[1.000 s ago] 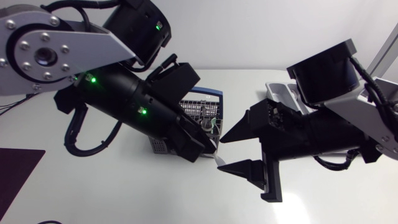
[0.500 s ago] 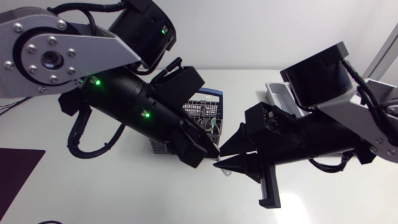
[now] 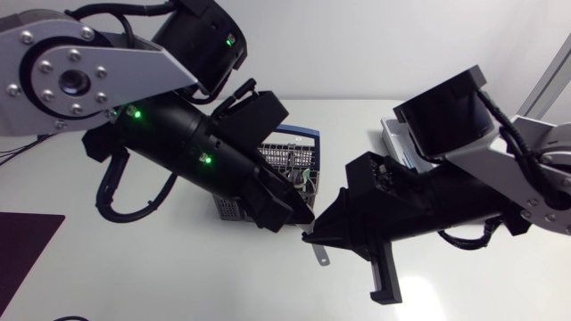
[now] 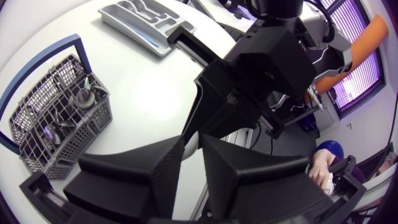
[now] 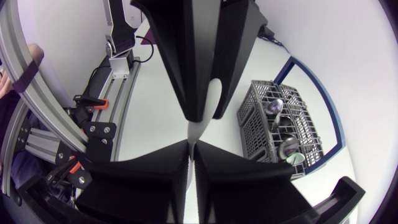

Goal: Unload the cutlery basket into the drawer organizer.

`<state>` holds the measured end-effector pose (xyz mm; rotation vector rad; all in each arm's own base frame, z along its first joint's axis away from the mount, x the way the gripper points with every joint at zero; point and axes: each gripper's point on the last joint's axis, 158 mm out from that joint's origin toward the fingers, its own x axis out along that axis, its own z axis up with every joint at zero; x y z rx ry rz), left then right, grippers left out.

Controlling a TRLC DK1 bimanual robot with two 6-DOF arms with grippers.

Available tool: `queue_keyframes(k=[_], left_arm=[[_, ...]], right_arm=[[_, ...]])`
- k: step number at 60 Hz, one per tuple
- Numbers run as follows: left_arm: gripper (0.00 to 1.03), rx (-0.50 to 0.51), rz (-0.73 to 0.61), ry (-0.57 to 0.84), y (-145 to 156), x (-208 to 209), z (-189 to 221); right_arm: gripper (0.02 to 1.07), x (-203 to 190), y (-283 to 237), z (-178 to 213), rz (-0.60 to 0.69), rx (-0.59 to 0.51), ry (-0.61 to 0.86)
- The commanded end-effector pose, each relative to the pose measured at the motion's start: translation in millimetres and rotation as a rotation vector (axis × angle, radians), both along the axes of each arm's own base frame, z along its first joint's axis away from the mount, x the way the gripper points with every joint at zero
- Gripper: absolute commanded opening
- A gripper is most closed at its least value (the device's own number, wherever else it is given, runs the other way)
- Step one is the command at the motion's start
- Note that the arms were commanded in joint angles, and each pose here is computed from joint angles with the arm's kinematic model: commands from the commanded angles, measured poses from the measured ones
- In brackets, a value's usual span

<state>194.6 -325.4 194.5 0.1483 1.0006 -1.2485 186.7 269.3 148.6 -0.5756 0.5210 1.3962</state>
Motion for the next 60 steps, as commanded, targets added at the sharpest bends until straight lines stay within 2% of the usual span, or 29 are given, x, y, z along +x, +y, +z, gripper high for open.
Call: queue_keyframes(k=[1,9,26,37,60], left_arm=[[0.59,-0.015,0.0,-0.012,1.8,3.2,5.2],[0.69,-0.032,0.051,-0.019,7.0,18.6,15.1],[0.69,-0.056,0.212,-0.035,35.3,69.9,30.8],[0.68,0.053,0.322,-0.051,60.8,101.5,5.6],[0.68,0.219,0.37,-0.07,94.7,120.0,-34.7]], right_arm=[[0.08,-2.3,-2.2,-12.9,-0.012,-0.031,0.05],[0.08,-2.4,-6.1,-22.8,-0.018,-0.054,0.064],[0.08,15.9,-36.5,-36.7,-0.092,-0.097,0.065],[0.08,40.8,-73.9,-42.5,-0.177,-0.131,0.046],[0.08,69.2,-154.7,-35.0,-0.286,-0.194,0.0]])
